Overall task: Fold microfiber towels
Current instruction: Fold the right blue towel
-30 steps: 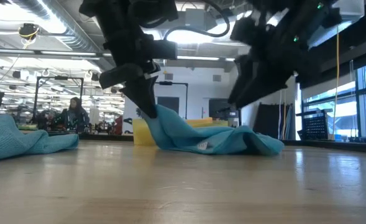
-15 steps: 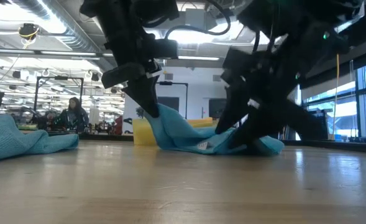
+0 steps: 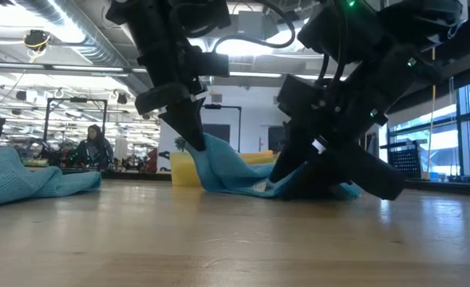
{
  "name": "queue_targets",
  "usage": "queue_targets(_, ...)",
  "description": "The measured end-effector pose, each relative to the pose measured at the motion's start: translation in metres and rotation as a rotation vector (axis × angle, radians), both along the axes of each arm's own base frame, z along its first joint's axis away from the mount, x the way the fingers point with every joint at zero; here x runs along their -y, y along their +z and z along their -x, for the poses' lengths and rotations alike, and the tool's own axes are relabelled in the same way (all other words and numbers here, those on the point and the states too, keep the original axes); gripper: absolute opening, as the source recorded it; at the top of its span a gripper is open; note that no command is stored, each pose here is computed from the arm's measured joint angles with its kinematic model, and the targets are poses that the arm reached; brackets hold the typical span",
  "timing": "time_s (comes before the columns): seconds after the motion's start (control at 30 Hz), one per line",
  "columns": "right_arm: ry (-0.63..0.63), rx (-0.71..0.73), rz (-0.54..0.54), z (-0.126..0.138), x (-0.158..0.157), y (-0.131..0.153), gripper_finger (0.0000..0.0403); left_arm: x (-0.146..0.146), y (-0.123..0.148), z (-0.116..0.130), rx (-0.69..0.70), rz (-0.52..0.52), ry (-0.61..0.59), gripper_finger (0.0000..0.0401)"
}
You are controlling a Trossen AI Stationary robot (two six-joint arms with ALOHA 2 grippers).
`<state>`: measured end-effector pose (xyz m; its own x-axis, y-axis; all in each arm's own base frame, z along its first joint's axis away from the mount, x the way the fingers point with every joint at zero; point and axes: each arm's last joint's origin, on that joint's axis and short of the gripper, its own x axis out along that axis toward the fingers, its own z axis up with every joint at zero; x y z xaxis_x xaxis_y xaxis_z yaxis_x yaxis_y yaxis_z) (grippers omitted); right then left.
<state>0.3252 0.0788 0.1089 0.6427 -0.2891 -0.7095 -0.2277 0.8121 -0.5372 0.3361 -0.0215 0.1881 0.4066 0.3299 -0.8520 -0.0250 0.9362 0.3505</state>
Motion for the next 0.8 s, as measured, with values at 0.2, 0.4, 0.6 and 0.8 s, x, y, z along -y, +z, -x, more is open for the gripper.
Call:
queue_targets(0.2, -0.01, -0.003, 0.005, -0.001, 0.005, 0.0, 0.0107, 0.0, 0.0, 0.0, 0.001, 0.0, 0.0, 0.0)
queue_targets(0.4, 0.046, 0.072, -0.084, -0.009, 0.004, 0.006, 0.0018, 0.0, 0.0, 0.0, 0.0, 0.0, 0.0, 0.0)
queue_targets(0.6, 0.095, 0.168, -0.155, -0.01, -0.001, 0.028, 0.0013, 0.0, -0.001, 0.002, -0.027, -0.003, -0.001, 0.0)
queue_targets(0.8, 0.065, 0.254, -0.178, -0.001, 0.002, 0.064, 0.0009, 0.002, 0.001, 0.011, -0.087, -0.042, 0.001, 0.0)
